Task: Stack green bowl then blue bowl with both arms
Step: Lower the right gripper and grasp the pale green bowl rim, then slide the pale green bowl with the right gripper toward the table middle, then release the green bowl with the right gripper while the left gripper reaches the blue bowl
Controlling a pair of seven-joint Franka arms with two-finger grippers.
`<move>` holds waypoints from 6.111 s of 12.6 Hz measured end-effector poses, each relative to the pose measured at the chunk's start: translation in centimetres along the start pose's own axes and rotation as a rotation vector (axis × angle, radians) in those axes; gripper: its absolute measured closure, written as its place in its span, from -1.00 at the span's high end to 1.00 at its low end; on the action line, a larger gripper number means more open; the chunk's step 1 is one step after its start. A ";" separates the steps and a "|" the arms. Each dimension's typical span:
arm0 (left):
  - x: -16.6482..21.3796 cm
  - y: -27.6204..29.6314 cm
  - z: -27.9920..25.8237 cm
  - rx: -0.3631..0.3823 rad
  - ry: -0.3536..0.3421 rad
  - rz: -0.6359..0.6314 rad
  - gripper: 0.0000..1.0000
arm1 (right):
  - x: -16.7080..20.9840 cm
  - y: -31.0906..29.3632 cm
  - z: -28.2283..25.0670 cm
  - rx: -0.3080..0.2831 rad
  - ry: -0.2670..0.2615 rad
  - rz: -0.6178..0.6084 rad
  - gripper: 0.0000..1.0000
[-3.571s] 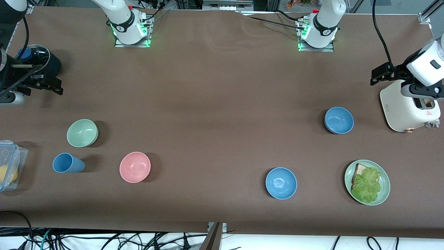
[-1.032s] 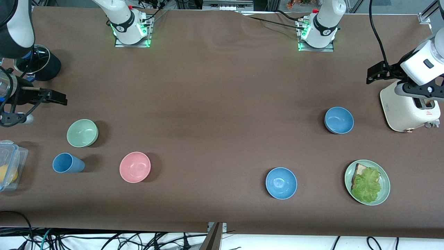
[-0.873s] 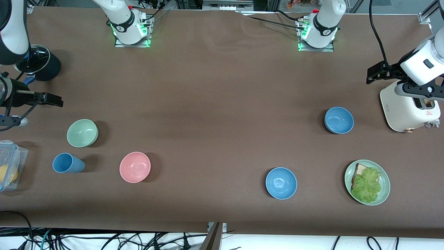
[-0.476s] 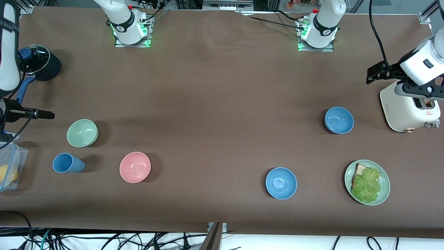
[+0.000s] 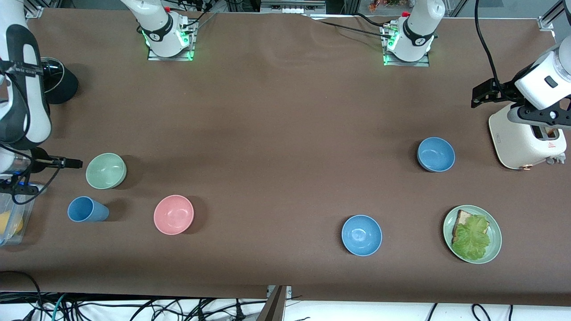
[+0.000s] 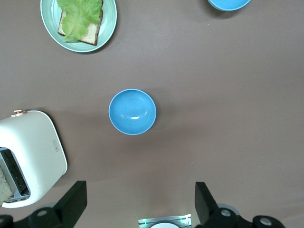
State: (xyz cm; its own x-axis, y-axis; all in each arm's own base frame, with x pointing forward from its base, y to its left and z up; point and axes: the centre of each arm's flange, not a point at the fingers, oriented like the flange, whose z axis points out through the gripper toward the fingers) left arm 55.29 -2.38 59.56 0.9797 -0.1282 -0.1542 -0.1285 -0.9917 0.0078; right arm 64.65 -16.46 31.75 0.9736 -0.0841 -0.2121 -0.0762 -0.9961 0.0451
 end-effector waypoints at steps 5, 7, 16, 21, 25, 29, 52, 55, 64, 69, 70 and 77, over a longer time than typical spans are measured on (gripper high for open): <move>0.0 0.0 0.0 0.000 0.000 0.000 1.00 | 1.0 0.1 5.8 0.021 0.004 0.011 0.98; 0.0 0.0 0.0 0.000 0.000 0.000 1.00 | 0.7 1.1 6.9 0.023 0.009 0.008 0.98; 0.0 -0.1 0.0 -0.001 -0.002 -0.003 1.00 | 0.3 1.8 10.6 0.061 0.013 0.016 0.97; 0.0 -0.2 0.0 -0.001 -0.002 -0.003 1.00 | 0.3 1.7 11.3 0.080 0.010 0.021 0.46; -0.1 -0.3 0.0 -0.001 -0.003 -0.005 1.00 | 0.3 1.6 11.3 0.082 0.012 -0.037 -0.54; -0.1 -0.2 0.1 -0.001 -0.008 -0.004 1.00 | 0.4 1.1 10.7 0.118 0.023 -0.029 -0.91; -0.1 -0.1 0.1 -0.001 -0.008 -0.002 1.00 | -10.6 -53.7 2.5 0.180 -0.036 0.336 -0.91; -0.1 0.0 0.0 -0.001 -0.008 0.000 1.00 | -12.9 -58.5 5.2 0.199 -0.019 0.374 -0.91; -0.1 0.5 0.0 0.001 -0.006 0.009 1.00 | -16.7 -63.7 8.1 0.232 -0.055 0.373 -0.91; 0.3 -0.1 -0.1 0.002 0.018 -0.001 1.00 | -17.1 -64.8 10.4 0.259 -0.085 0.398 -0.91; 0.5 -0.2 -0.3 0.004 0.040 -0.002 1.00 | -17.1 -64.8 10.6 0.257 -0.087 0.398 -0.91; 2.4 0.0 0.5 0.010 0.092 0.002 1.00 | -15.1 -64.7 5.3 0.272 -0.066 0.384 0.57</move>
State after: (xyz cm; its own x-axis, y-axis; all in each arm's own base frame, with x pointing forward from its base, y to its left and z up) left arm 57.54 -2.66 58.68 0.9894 -0.1314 -0.0625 -0.1317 -0.9913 -0.0022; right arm 53.72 49.08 26.82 0.8491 -0.4403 -0.2920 -0.4899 -0.8630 -0.1235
